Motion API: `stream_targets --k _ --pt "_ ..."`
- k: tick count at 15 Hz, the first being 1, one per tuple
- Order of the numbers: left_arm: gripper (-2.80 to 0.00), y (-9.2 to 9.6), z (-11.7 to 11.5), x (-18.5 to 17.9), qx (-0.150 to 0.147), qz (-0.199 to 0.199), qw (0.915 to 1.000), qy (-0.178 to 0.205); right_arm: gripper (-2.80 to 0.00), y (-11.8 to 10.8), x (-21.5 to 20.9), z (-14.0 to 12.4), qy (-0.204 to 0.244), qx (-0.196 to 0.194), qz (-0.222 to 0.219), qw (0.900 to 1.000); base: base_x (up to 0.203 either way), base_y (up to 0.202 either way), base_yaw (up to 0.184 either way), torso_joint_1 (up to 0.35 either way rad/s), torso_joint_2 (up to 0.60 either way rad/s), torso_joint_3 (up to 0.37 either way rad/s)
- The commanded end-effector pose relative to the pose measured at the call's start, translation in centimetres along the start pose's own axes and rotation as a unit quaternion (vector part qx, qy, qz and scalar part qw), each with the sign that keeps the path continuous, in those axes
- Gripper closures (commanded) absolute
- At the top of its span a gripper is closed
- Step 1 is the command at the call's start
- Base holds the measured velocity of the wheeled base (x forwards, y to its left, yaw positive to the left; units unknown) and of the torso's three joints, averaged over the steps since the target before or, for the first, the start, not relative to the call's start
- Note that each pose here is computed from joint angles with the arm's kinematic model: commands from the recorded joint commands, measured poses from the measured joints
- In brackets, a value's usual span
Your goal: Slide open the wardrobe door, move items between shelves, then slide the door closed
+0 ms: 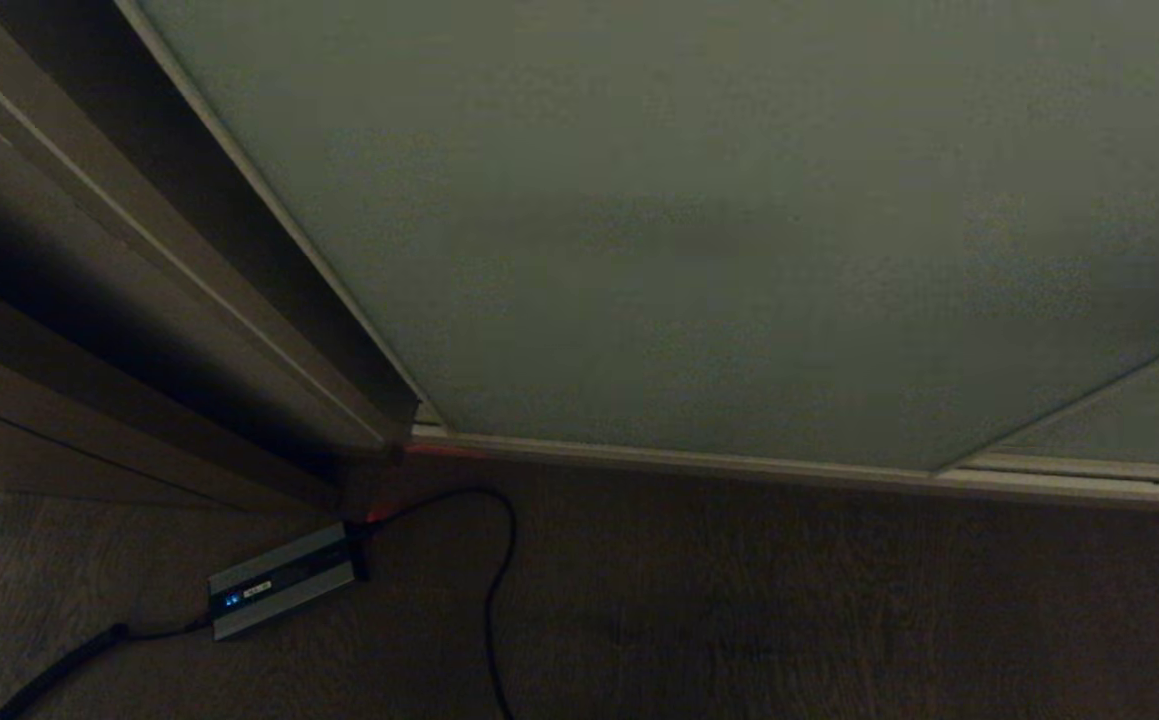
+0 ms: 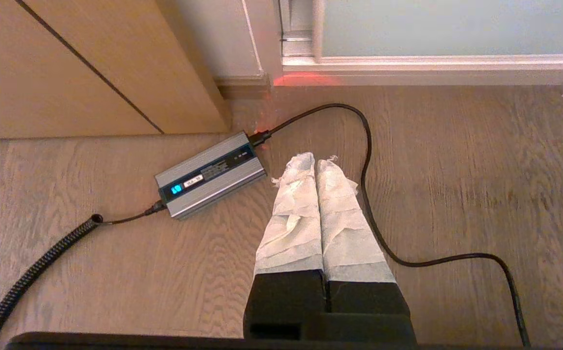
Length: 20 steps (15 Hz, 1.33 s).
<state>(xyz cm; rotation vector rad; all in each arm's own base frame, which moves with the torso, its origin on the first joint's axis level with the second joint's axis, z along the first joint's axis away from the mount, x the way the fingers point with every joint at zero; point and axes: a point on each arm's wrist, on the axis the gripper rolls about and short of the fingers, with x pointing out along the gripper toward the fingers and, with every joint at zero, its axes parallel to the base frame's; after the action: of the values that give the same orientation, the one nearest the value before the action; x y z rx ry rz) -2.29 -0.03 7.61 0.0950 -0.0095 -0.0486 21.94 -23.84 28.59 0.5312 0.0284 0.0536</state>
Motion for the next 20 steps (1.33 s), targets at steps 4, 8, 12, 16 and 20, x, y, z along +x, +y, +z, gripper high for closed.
stream_targets --k 4,8,12,16,20 --pt "0.0 0.0 0.0 0.0 0.0 0.0 1.0 0.0 0.0 1.7 0.7 -1.1 0.017 0.003 0.025 1.0 0.0 0.0 0.0 0.0 0.0 0.0" --pt "0.0 0.0 0.0 0.0 0.0 0.0 1.0 0.0 0.0 2.5 -0.2 -2.0 0.023 0.009 0.023 0.999 0.0 0.0 0.0 0.0 0.0 0.0" --pt "0.0 0.0 0.0 0.0 0.0 0.0 1.0 0.0 0.0 5.9 -2.9 -2.6 0.012 -0.014 0.025 1.0 0.0 0.0 0.0 0.0 0.0 0.0" --pt "0.0 0.0 0.0 0.0 0.0 0.0 1.0 0.0 0.0 7.8 -4.9 -7.3 0.015 -0.096 -0.013 0.995 0.0 0.0 0.0 0.0 0.0 0.0" --pt "0.0 0.0 0.0 0.0 0.0 0.0 1.0 0.0 0.0 13.2 -6.6 -14.1 0.028 -0.149 -0.021 0.988 0.0 0.0 0.0 0.0 0.0 0.0"
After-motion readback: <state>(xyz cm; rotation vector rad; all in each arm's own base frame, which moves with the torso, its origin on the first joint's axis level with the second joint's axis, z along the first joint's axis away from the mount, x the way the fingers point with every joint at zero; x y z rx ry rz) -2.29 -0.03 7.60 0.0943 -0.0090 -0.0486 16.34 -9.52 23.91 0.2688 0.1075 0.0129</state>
